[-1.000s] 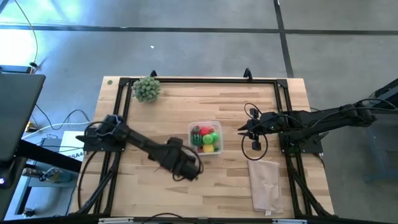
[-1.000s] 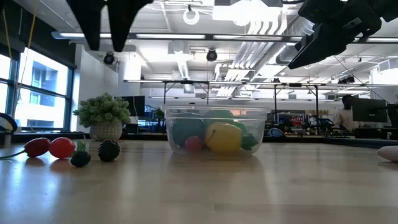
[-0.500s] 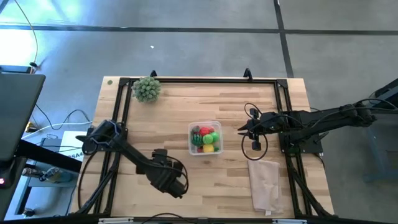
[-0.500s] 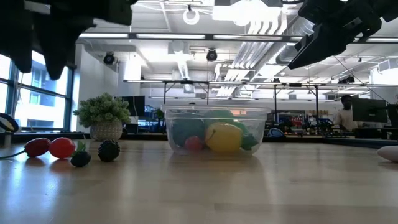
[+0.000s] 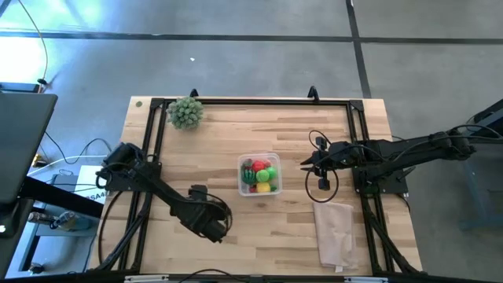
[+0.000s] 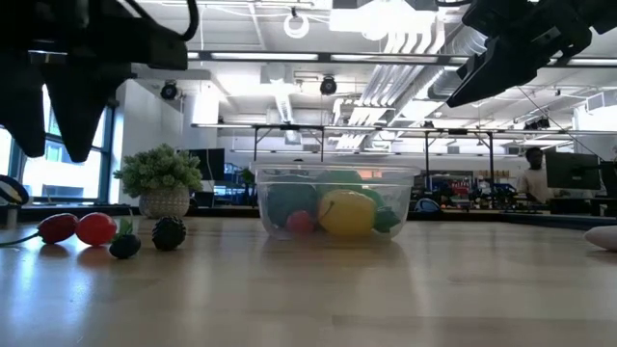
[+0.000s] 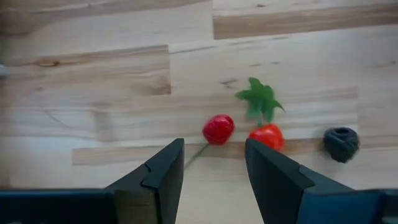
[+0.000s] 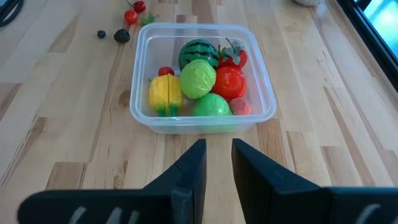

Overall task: Pick and placing Produce into tupperware
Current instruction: Put the left red cherry into the transparent bin

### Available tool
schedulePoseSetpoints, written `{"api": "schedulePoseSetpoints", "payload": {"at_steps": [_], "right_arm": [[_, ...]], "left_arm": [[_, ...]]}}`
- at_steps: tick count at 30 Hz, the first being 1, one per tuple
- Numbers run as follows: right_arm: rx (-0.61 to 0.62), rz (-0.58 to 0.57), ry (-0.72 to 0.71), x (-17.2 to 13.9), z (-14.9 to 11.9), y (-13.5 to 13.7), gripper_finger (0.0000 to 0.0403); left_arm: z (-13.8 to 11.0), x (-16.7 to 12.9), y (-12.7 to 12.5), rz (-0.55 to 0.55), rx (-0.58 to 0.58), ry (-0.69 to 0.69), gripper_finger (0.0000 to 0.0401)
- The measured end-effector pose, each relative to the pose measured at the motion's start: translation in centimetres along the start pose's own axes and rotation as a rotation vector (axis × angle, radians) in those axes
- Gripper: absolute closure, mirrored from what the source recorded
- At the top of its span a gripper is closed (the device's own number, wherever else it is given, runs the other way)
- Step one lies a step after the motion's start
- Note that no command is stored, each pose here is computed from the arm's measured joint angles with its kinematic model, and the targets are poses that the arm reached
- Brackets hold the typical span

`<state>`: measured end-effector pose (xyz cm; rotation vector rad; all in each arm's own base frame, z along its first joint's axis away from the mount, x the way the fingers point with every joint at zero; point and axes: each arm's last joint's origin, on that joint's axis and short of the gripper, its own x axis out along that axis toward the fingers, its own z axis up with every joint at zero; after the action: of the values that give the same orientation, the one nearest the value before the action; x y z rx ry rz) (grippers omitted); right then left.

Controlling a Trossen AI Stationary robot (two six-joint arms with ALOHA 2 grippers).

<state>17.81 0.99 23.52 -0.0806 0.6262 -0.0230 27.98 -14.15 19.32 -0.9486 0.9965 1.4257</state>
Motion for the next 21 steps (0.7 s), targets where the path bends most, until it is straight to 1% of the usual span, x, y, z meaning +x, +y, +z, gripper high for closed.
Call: {"api": "schedulePoseSetpoints", "payload": {"at_steps": [3,6,10,21], "right_arm": [[0.0,0.0,0.0,0.0,0.0,0.0,0.0336],[0.0,0.0,-0.001,0.0,0.0,0.0,0.0336],[0.0,0.0,0.0,0.0,0.0,0.0,0.0336],[0.0,-0.001,0.0,0.0,0.0,0.0,0.0336]], "left_arm": [[0.2,0.7,0.7,-0.024,-0.009,0.027,0.024],[0.2,1.8,1.4,-0.026,-0.01,0.04,0.024],[0.1,3.0,1.8,-0.052,-0.018,0.056,0.024],[-0.1,4.0,1.8,-0.095,-0.022,0.067,0.024]]}}
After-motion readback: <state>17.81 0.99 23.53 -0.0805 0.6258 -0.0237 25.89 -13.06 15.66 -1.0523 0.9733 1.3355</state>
